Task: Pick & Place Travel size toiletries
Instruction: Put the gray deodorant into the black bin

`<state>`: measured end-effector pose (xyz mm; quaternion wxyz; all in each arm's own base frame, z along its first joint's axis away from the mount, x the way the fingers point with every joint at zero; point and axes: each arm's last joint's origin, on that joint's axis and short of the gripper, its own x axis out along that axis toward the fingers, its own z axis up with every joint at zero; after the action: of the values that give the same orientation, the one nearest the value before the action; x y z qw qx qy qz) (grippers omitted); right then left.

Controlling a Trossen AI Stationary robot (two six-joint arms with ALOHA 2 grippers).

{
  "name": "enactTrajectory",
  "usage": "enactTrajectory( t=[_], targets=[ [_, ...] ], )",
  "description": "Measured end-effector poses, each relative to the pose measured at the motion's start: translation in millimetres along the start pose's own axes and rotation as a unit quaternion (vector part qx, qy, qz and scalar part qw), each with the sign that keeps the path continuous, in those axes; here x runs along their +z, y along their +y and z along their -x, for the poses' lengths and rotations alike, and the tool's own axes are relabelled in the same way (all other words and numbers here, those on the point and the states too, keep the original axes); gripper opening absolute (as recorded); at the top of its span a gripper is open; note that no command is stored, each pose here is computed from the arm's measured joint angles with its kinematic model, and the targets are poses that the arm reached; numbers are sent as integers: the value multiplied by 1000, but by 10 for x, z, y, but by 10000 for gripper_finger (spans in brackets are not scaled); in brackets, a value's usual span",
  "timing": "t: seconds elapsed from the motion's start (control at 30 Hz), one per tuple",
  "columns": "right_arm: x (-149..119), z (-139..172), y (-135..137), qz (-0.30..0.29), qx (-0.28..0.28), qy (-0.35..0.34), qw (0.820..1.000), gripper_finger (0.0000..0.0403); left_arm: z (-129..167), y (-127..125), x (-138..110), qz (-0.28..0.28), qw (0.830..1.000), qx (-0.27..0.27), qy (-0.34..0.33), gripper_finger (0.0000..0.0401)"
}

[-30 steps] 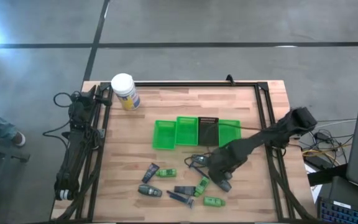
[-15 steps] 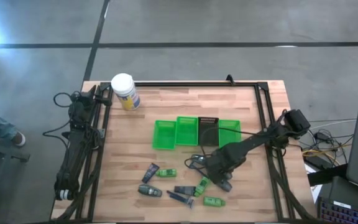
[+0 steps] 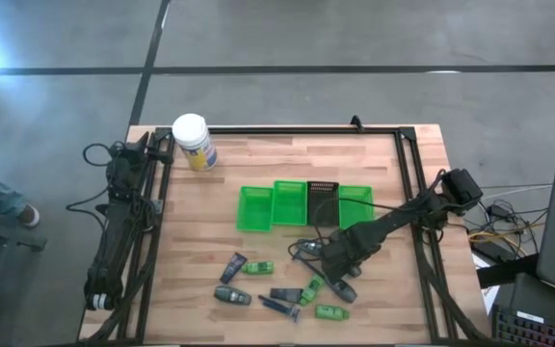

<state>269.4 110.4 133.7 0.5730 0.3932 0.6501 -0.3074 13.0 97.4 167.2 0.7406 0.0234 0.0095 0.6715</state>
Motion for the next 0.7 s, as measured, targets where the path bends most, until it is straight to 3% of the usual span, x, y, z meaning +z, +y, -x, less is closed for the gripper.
enactTrajectory(
  t=[0.17,0.37,0.47,0.57,0.7],
  targets=[
    [-15,128,54,12,22,1,1000,203,0,0,0,0,1000,0,0,78],
    [-95,717,99,-7,106,-27,994,203,0,0,0,0,1000,0,0,78],
    [-59,1032,54,-52,161,-55,984,203,0,0,0,0,1000,0,0,78],
    [115,1240,-25,-113,195,-105,969,203,-1,0,0,0,1000,0,1,78],
    [593,1296,-142,-191,204,-174,944,203,-1,0,-1,0,1000,0,1,78]
  ],
)
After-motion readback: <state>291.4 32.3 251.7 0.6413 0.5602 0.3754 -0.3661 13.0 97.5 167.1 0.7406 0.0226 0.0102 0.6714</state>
